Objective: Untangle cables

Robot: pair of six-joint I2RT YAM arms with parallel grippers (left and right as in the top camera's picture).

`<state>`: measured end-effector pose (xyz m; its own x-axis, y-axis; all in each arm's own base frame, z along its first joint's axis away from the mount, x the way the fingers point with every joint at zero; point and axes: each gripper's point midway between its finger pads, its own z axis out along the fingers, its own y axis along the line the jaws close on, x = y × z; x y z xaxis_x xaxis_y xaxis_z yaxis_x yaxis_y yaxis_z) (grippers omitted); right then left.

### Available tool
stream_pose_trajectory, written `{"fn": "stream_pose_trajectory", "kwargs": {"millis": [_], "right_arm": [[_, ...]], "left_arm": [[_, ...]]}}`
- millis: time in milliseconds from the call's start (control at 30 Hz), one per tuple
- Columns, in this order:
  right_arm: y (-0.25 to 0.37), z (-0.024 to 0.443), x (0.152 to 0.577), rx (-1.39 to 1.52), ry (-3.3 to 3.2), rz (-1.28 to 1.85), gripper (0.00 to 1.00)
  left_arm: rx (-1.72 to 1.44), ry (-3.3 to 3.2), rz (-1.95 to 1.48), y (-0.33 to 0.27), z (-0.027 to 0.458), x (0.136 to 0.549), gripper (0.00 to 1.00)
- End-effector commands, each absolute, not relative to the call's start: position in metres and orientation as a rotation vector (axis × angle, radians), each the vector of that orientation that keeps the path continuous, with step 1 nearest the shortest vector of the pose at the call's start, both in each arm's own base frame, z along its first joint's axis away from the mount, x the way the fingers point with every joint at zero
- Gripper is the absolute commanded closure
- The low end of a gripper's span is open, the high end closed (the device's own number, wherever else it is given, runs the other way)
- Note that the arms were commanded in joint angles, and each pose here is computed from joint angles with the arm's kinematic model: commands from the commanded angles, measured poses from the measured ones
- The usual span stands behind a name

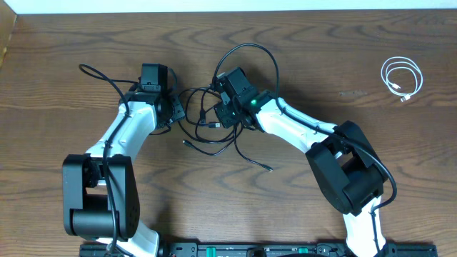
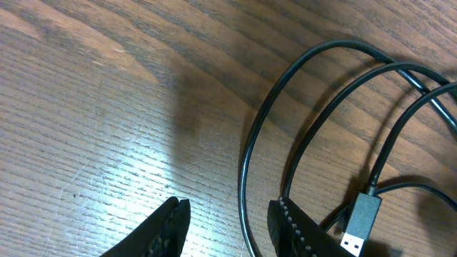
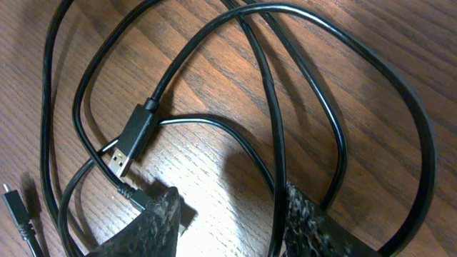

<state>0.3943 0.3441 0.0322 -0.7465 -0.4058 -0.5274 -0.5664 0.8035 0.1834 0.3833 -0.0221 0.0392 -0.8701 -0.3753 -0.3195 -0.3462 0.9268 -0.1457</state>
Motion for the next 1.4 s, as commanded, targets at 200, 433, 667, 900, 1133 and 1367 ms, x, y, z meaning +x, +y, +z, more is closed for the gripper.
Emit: {"fn": "stream_pose_trajectory", "kwargs": {"millis": [200, 433, 667, 900, 1133, 1367], "right_arm": [[0.342, 0.017, 0.401, -0.714, 2.529, 0.466, 0.60], [0.343, 0.009, 0.406, -0.707, 2.521, 0.466, 0.72], [0.344, 0.010, 0.408, -0.705, 2.513, 0.469, 0.82], [0.351, 0.017, 0.416, -0.696, 2.462, 0.489, 0.73], [0.351, 0.019, 0.418, -0.693, 2.453, 0.491, 0.82], [0.341, 0.015, 0.422, -0.666, 2.466, 0.407, 0.89]], "left_arm": [[-0.543, 2.732, -0.114, -0.020, 0.041, 0.383, 0.59], [-0.543, 2.732, -0.114, -0.020, 0.041, 0.383, 0.59], [-0.543, 2.732, -0.115, -0.020, 0.041, 0.383, 0.59], [-0.543, 2.732, -0.115, -0.020, 0.041, 0.383, 0.59], [-0.543, 2.732, -0.115, -0.020, 0.041, 0.383, 0.59], [-0.543, 2.732, -0.115, -0.020, 0.041, 0.383, 0.59]]}}
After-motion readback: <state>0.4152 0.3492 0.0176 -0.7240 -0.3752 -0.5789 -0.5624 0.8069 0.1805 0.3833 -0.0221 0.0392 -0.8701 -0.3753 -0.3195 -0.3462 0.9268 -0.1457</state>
